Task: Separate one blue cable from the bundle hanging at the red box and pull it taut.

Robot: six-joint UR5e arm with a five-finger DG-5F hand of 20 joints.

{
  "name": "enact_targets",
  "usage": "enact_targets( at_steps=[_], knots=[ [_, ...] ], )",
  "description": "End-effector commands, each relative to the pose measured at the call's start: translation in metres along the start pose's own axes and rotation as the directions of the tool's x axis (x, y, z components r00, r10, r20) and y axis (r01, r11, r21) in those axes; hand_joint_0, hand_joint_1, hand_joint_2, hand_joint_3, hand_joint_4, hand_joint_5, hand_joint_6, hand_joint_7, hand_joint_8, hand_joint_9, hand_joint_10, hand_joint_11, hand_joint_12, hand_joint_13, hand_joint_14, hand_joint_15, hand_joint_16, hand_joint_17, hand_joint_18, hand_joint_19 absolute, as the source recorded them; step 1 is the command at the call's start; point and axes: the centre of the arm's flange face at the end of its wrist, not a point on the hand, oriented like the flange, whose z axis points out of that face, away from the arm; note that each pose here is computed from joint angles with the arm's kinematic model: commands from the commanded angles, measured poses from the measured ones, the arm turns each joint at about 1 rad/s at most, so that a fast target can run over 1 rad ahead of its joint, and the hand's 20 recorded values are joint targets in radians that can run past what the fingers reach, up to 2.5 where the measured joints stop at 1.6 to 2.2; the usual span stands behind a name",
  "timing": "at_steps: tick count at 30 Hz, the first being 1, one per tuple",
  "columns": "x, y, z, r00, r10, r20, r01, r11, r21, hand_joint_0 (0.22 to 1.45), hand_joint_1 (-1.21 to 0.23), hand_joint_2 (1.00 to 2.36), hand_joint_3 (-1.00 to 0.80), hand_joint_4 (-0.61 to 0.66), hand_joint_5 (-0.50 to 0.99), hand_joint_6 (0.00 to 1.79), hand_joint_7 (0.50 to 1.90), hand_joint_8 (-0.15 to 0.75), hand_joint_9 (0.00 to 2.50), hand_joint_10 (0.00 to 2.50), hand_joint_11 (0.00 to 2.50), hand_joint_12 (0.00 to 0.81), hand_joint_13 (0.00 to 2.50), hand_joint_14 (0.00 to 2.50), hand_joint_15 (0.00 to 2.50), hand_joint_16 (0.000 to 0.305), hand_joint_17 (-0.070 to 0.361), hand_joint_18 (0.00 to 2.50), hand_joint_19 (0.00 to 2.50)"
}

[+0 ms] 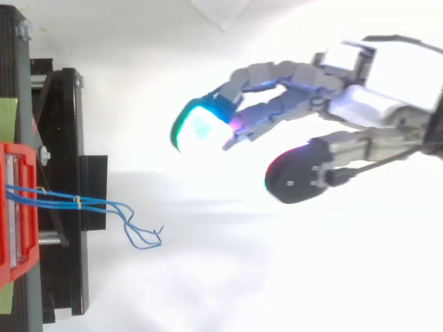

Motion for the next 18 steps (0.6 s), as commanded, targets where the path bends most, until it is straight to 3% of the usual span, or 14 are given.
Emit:
enact_targets(
  at_steps=[1, 4, 8, 13, 14, 18],
  knots=[
    [0.007, -0.011, 0.014, 1.0, -0.002, -0.002, 0.002, 1.0, 0.001, 0.52, -0.61, 1.0, -0.5, 0.2, -0.2, 0.5, 0.87, 0.301, 0.66, 0.01, 0.43, 0.319, 0.6, 0.01, 0.25, 0.038, 0.086, 0.54, 0.38],
    [0.012, -0.016, 0.024, 1.0, 0.0, 0.0, 0.0, 1.0, -0.001, 0.52, -0.61, 1.0, -0.5, 0.2, -0.2, 0.5, 0.87, 0.301, 0.67, 0.01, 0.43, 0.317, 0.6, 0.01, 0.26, 0.038, 0.086, 0.55, 0.39],
    [0.017, -0.04, 0.049, 0.9999, 0.011, 0.007, -0.011, 0.9999, 0.004, 0.52, -0.61, 1.0, -0.5, 0.2, -0.2, 0.5, 0.88, 0.304, 0.68, 0.01, 0.43, 0.318, 0.61, 0.01, 0.26, 0.038, 0.085, 0.55, 0.4],
    [0.028, -0.044, 0.074, 0.9998, 0.019, 0.001, -0.019, 0.9997, -0.012, 0.52, -0.6, 1.0, -0.5, 0.21, -0.19, 0.5, 0.88, 0.301, 0.68, 0.02, 0.44, 0.32, 0.63, 0.01, 0.28, 0.038, 0.085, 0.56, 0.41],
    [0.033, -0.054, 0.083, 0.9997, 0.024, -0.008, -0.024, 0.9996, -0.014, 0.52, -0.6, 1.0, -0.5, 0.21, -0.19, 0.5, 0.88, 0.303, 0.68, 0.02, 0.44, 0.32, 0.64, 0.01, 0.29, 0.038, 0.085, 0.57, 0.42],
    [0.038, -0.081, 0.097, 0.9987, 0.048, -0.019, -0.048, 0.9989, 0.0, 0.52, -0.61, 1.0, -0.5, 0.21, -0.19, 0.5, 0.9, 0.305, 0.69, 0.01, 0.45, 0.323, 0.64, 0.01, 0.3, 0.038, 0.086, 0.58, 0.44]
  ],
)
